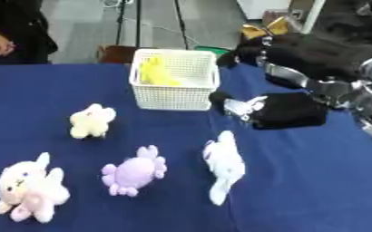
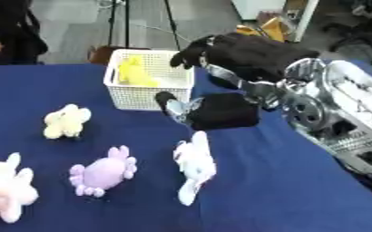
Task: Pick up objects on the table and place them in the box.
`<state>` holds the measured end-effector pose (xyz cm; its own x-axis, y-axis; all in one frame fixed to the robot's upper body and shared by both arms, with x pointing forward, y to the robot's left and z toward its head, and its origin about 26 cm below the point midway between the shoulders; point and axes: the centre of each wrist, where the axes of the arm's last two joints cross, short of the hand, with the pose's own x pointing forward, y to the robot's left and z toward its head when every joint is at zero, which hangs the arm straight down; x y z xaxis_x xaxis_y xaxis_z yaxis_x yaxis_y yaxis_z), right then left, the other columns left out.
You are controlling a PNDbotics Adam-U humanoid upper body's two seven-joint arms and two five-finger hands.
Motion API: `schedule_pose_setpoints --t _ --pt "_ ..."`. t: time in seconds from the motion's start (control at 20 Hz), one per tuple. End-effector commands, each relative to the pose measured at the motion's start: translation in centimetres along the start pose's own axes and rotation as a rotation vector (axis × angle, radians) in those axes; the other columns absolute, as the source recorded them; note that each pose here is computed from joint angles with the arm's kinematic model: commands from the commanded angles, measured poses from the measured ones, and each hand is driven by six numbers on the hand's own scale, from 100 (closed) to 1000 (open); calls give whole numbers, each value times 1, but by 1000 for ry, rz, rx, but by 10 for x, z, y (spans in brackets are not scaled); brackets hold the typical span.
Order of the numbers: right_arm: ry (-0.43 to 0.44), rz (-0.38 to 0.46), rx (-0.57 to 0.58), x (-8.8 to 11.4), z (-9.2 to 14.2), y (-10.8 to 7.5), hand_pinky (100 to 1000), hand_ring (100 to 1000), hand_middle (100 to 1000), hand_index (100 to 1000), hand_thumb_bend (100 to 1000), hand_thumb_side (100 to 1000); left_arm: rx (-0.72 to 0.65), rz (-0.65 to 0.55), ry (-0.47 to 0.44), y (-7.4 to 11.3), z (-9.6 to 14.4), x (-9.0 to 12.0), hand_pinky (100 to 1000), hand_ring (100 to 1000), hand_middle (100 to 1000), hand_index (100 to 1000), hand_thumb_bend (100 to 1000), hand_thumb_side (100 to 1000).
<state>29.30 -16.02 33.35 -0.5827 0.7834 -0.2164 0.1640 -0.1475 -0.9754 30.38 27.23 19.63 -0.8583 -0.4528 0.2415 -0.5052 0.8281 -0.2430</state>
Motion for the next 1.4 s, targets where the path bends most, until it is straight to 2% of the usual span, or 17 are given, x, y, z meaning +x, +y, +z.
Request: schedule_pose_setpoints --t 0.05,0.1,0.15,0.4,0.85,1.4 --pt "7 36 7 -5 7 -3 863 882 814 936 332 1000 38 39 -59 -1 -8 4 726 819 788 816 100 627" --pt "5 31 21 -5 8 -1 862 881 808 933 418 1000 38 39 -59 -1 -8 4 726 819 788 816 100 627" --pt "-1 24 45 -5 7 3 862 882 812 934 338 1000 39 39 -59 -1 -8 4 726 819 788 816 100 625" --pt "-22 -12 112 -5 7 17 858 886 805 940 347 1000 40 41 -58 -2 -8 4 726 819 788 816 100 624" --pt "-33 -55 174 0 5 29 851 886 801 966 371 1000 40 47 -56 -3 -9 4 725 820 788 813 100 622" --pt "-2 -28 257 -6 -17 53 854 893 802 1000 372 981 39 54 -48 -4 -8 5 724 822 787 809 100 620"
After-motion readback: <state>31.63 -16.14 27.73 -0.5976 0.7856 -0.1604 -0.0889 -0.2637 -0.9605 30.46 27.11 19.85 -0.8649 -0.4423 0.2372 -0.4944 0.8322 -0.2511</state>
